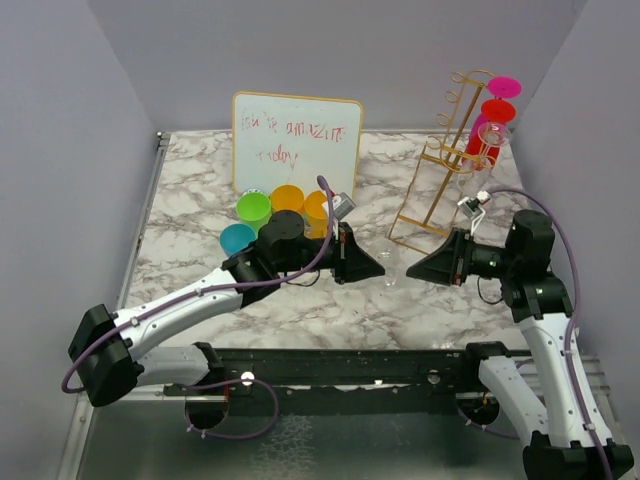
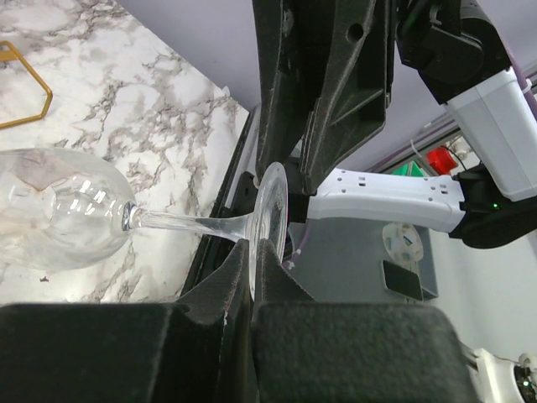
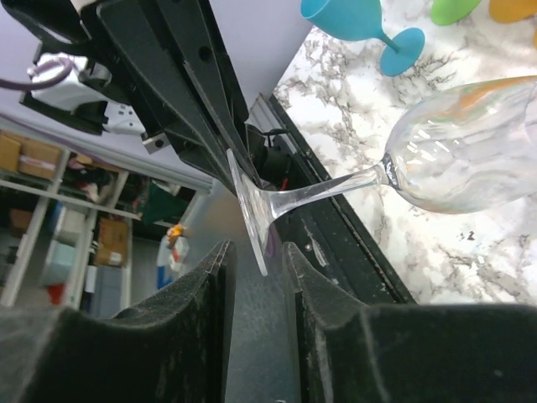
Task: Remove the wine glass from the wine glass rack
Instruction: Place the wine glass at the center of the board.
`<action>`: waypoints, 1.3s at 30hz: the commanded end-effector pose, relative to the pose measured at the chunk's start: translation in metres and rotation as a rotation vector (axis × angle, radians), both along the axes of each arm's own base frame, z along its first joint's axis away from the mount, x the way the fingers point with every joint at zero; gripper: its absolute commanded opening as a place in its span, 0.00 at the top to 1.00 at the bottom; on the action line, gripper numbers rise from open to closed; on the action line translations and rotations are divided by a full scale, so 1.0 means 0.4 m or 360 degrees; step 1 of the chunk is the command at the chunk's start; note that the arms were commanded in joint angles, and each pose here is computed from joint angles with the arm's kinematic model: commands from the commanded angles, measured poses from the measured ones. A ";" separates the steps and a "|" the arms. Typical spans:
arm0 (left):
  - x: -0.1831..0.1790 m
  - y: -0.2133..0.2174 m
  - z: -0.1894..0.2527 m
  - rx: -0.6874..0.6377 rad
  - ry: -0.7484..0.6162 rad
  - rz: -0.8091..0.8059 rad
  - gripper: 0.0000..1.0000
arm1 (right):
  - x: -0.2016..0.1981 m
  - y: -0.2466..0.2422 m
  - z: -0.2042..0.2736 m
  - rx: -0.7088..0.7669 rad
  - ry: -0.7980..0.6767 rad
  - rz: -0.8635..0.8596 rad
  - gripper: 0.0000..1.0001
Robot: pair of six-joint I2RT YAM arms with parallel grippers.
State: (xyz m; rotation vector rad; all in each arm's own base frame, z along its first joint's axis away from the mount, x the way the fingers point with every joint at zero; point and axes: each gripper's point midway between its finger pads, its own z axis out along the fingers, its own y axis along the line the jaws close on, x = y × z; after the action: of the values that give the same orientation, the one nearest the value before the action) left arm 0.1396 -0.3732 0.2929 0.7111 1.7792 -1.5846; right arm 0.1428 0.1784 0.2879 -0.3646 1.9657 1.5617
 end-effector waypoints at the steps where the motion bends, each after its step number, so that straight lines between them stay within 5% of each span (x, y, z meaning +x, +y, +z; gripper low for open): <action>1: 0.003 0.000 0.062 -0.0078 -0.0133 0.0006 1.00 | -0.028 0.002 0.028 -0.0001 -0.0057 0.0042 0.62; 8: -0.012 -0.011 0.060 -0.0088 -0.0138 -0.0077 1.00 | -0.019 0.000 0.013 -0.0029 -0.0048 0.0015 0.55; 17: 0.000 0.017 0.008 0.0011 -0.0351 -0.0030 1.00 | 0.032 -0.034 0.010 -0.0258 -0.0057 -0.0226 0.17; 26: -0.021 0.079 -0.015 0.0053 -0.0588 -0.0009 1.00 | 0.038 -0.026 0.101 -0.0170 -0.0228 -0.0235 0.12; 39: -0.074 0.063 -0.069 0.0197 -0.0935 -0.0129 1.00 | 0.162 -0.063 0.137 -0.0450 -0.0239 -0.0353 0.06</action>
State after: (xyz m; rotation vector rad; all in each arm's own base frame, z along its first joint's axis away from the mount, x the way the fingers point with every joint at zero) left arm 0.1004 -0.3491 0.2601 1.1578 1.5096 -1.2785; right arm 0.1920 0.1595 0.3346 -0.3524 2.0119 1.1931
